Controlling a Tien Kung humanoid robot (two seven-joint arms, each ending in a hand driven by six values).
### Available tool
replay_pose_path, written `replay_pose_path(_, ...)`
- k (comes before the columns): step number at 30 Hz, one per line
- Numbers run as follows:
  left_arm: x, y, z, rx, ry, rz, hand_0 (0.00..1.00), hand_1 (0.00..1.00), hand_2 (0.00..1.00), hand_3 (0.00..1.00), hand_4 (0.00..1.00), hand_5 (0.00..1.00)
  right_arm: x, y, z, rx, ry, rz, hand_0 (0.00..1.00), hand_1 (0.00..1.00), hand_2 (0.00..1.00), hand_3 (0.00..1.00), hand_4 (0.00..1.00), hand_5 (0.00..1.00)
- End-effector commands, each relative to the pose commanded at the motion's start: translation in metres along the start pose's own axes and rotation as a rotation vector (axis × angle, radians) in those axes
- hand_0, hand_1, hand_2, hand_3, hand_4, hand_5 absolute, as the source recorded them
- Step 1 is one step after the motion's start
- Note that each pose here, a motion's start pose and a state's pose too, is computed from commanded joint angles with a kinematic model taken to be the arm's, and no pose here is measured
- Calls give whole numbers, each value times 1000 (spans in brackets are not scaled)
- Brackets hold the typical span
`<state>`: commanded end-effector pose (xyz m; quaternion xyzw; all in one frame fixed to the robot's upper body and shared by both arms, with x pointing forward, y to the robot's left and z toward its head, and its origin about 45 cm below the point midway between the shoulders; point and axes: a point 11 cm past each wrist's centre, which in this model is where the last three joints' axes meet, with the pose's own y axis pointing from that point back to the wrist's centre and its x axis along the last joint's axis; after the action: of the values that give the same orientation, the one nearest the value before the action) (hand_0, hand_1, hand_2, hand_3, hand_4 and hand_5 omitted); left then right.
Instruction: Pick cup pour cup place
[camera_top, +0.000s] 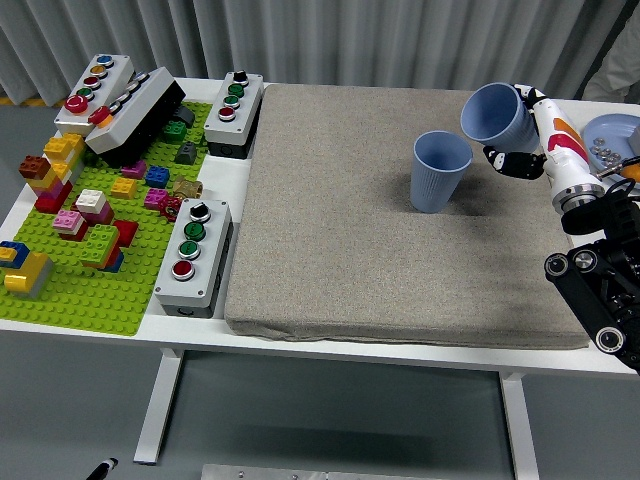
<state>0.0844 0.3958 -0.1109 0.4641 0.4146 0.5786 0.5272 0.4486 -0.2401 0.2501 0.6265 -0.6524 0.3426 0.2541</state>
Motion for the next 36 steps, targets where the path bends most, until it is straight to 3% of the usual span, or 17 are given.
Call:
replay_pose_path(22, 0, 0, 2, -4, 1, 0, 838, 809, 886, 806, 638, 998, 1, 5, -25, 73, 116, 24, 777, 612, 505, 608, 624, 2)
replay_pose_path(36, 0, 0, 3, -7, 2, 1, 837, 809, 886, 806, 639, 998, 2, 5, -23, 93, 197, 38, 774, 612, 505, 607, 622, 2)
